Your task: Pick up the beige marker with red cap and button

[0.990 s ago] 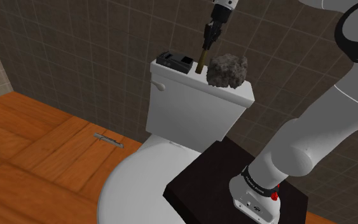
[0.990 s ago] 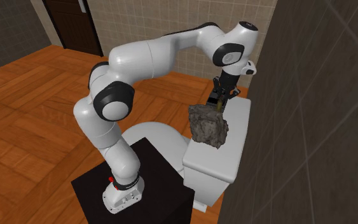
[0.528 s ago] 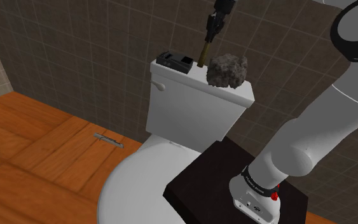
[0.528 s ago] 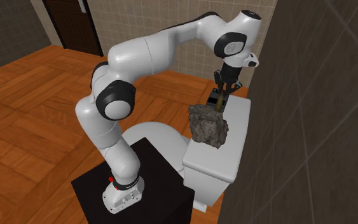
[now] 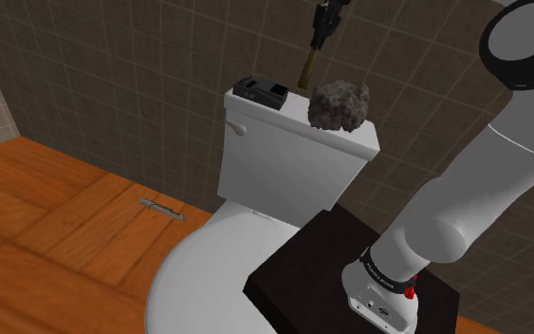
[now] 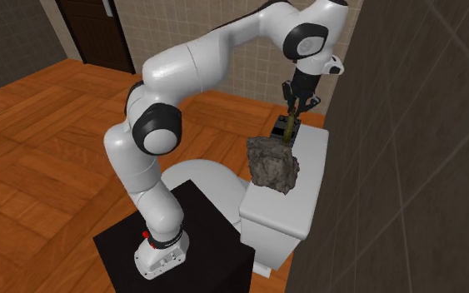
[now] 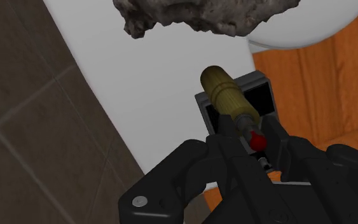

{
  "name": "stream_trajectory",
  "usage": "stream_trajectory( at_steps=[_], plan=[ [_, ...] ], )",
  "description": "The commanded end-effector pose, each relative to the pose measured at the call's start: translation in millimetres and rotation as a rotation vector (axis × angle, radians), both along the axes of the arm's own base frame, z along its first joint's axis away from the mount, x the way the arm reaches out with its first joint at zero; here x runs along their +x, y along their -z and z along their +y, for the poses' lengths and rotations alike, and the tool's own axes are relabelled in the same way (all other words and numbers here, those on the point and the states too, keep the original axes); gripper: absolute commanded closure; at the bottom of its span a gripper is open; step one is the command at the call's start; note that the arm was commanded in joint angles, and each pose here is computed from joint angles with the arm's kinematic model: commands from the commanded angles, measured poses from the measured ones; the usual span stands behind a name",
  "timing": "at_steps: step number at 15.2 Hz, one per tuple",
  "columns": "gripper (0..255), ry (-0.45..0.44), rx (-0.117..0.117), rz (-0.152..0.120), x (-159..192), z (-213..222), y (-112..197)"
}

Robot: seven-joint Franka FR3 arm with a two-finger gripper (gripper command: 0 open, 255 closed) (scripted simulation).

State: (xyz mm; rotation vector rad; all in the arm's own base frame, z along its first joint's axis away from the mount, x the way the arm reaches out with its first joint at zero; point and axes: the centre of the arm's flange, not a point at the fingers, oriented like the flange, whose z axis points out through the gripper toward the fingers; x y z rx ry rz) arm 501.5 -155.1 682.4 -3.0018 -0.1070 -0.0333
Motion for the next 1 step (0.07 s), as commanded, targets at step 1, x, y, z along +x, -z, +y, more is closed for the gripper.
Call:
stream_trajectory(
  at_steps=[1],
  plan=[
    [255,0.000,0.000,0.000,-0.4,0.0,-2.7]
  ],
)
